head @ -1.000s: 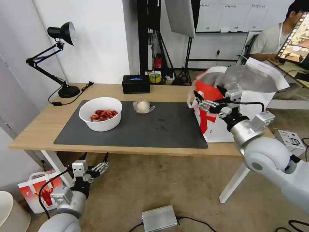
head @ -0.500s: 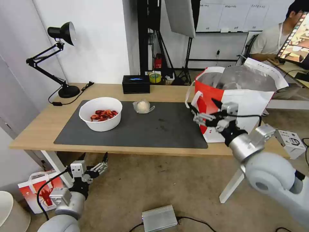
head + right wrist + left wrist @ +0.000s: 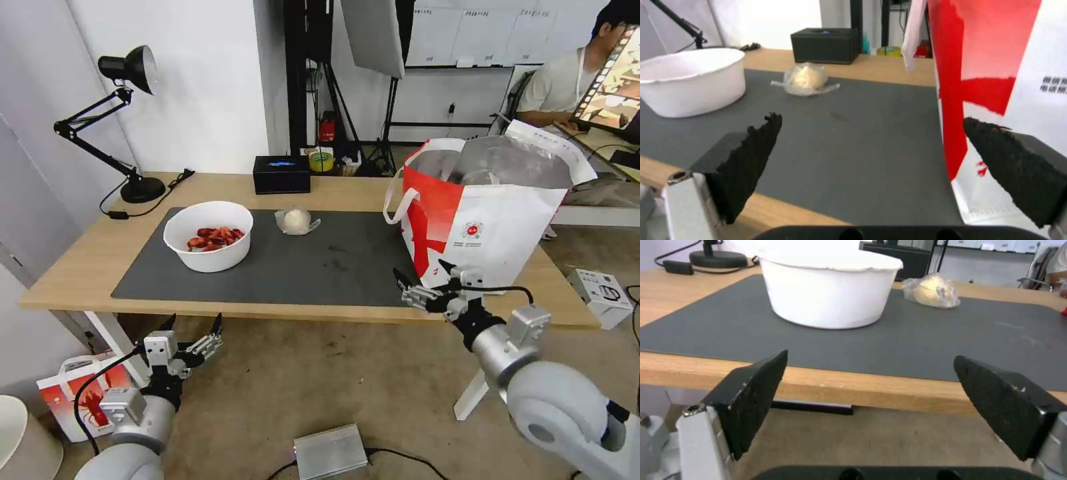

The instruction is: Pick up the trash from the table and place it into the takeout bag.

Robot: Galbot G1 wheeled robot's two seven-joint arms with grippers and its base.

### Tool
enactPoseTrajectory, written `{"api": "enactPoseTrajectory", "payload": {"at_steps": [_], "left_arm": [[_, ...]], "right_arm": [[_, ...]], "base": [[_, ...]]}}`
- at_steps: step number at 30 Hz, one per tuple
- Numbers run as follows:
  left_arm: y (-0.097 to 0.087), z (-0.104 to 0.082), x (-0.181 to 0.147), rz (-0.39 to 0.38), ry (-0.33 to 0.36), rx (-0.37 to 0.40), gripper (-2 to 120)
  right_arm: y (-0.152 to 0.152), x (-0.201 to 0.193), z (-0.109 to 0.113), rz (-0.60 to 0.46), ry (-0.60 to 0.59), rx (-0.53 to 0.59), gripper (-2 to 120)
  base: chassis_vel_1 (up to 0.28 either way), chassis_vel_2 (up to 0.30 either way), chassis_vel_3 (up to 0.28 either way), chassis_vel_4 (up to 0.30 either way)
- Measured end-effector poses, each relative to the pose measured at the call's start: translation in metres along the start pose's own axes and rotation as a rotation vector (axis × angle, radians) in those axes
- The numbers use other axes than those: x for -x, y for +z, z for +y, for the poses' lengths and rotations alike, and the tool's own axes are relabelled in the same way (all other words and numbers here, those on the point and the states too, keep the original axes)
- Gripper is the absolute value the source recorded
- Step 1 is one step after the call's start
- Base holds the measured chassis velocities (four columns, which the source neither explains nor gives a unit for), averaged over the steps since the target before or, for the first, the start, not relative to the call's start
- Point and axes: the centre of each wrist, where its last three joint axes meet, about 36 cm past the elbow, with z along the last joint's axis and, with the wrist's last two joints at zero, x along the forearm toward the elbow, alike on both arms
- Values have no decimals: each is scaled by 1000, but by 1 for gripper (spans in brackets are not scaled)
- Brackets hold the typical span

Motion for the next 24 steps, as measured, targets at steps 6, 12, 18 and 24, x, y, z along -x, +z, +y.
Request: {"api": "enactPoseTrajectory", "payload": {"at_steps": [6,12,18,24], "left_arm": [[0,0,1,0,1,1,100],[1,1,1,1,1,0,100],[1,0,1,1,0,-2,100],[1,0,1,1,0,-2,100]], "right_arm": [[9,-4,1,19,6,5,100],[17,-7,2,42,26,21,100],[24,-8,3,52,34,34,100],[25,-8,3,54,37,40,100]], "base": [[0,0,0,0],[0,0,0,0],[0,0,0,0],[0,0,0,0]]}}
